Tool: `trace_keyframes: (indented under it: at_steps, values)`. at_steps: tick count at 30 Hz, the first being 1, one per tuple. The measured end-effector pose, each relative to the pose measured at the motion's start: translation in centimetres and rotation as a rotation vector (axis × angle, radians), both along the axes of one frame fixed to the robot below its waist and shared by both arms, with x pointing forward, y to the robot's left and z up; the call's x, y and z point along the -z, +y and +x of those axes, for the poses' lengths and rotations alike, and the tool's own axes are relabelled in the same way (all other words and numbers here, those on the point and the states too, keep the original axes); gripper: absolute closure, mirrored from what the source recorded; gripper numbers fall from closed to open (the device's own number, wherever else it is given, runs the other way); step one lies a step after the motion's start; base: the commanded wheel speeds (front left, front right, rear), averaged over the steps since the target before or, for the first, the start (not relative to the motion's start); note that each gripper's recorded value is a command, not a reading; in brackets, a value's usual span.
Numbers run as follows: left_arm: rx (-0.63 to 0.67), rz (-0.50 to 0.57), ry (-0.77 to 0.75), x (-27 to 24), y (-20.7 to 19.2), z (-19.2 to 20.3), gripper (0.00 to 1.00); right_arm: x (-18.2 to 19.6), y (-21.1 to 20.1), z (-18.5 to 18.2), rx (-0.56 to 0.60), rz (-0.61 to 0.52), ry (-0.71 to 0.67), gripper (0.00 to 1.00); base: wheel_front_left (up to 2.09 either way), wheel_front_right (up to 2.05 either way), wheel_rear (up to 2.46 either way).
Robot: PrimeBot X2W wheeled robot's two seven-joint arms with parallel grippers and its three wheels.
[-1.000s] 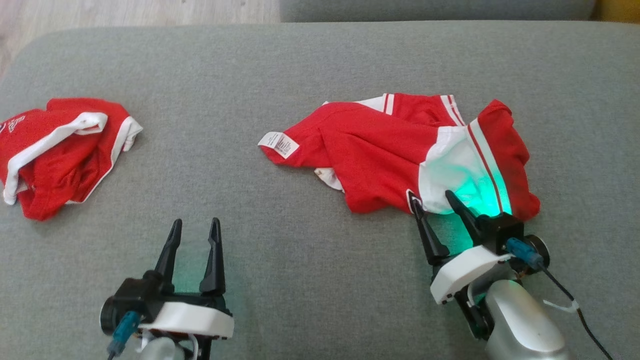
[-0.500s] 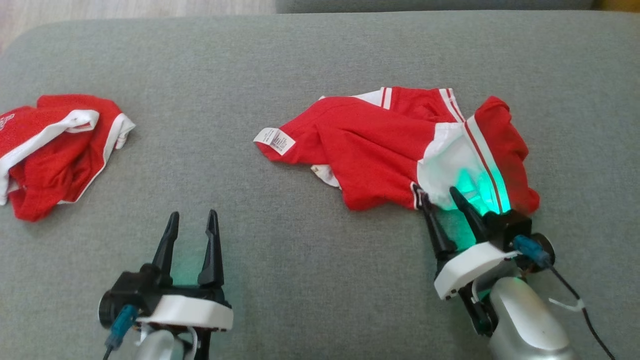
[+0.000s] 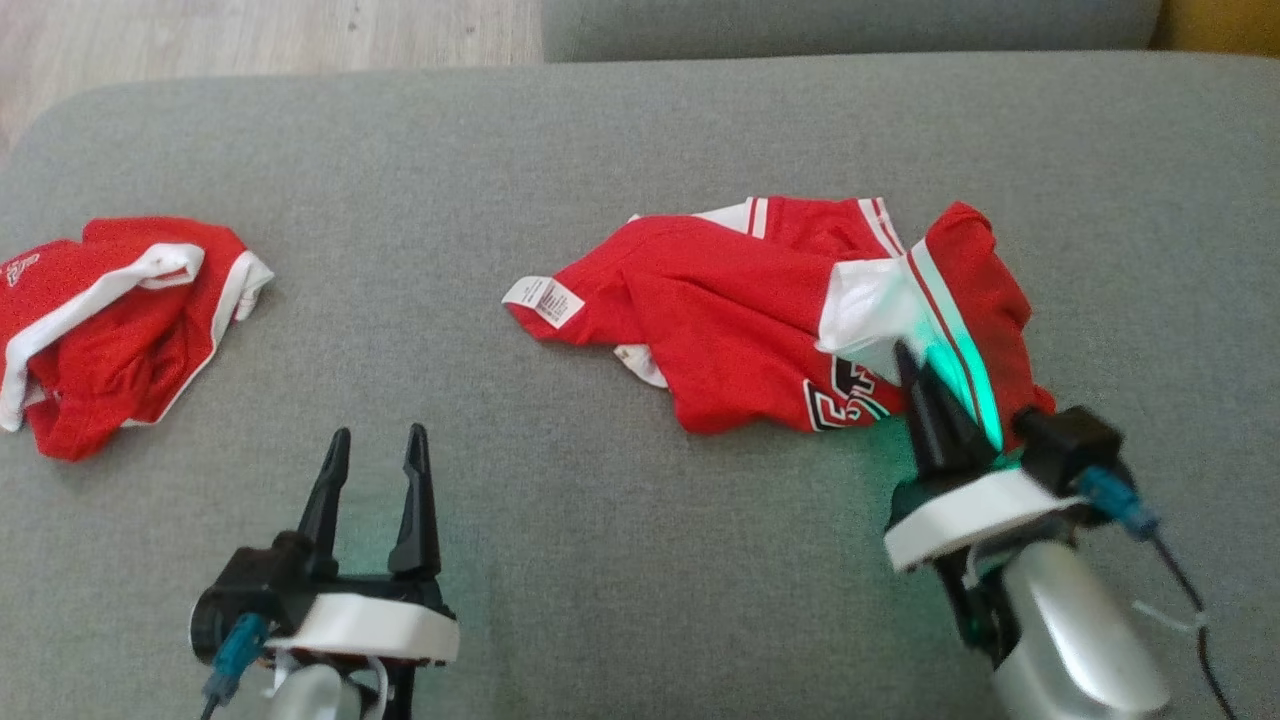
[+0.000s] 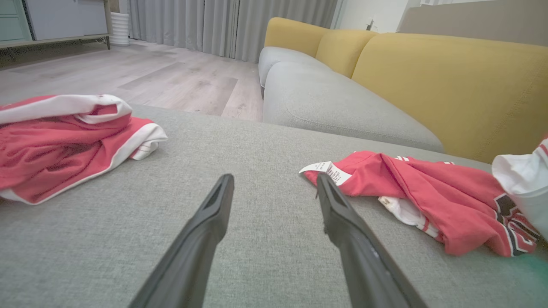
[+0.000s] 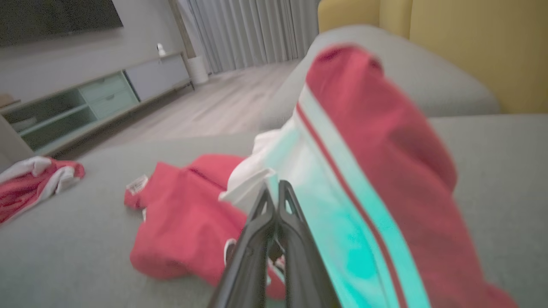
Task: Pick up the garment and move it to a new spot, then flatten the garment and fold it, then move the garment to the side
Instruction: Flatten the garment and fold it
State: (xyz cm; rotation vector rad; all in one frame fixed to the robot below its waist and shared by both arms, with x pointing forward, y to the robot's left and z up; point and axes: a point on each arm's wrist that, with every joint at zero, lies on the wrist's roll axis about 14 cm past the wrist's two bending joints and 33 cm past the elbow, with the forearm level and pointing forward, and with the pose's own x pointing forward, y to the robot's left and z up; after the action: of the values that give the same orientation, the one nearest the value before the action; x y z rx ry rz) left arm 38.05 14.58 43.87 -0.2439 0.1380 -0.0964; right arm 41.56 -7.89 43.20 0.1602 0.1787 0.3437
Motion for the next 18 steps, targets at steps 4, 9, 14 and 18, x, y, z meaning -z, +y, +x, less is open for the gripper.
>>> trace_keyframes:
  at_steps: [4, 9, 14, 18]
  values:
    - [-0.013, -0.002, -0.018, -0.6, 0.4, -0.2, 0.00, -6.0, 0.1, 1.7, 0.007, 0.044, -0.176, 1.00, 0.00, 0.00, 0.00]
    - [-0.025, -0.008, -0.002, -0.3, 0.7, -1.5, 0.00, -20.1, 0.4, 5.8, -0.046, 0.033, -0.568, 1.00, 0.00, 0.00, 0.00]
    - [-0.043, -0.020, 0.002, -0.2, 1.1, -2.4, 0.00, -31.6, 4.0, 7.0, -0.179, -0.036, -0.867, 1.00, 0.00, 0.00, 0.00]
    - [-0.068, -0.031, 0.011, -0.1, 1.8, -3.6, 0.00, -36.3, 8.2, 6.9, -0.291, -0.058, -0.975, 1.00, 0.00, 0.00, 0.00]
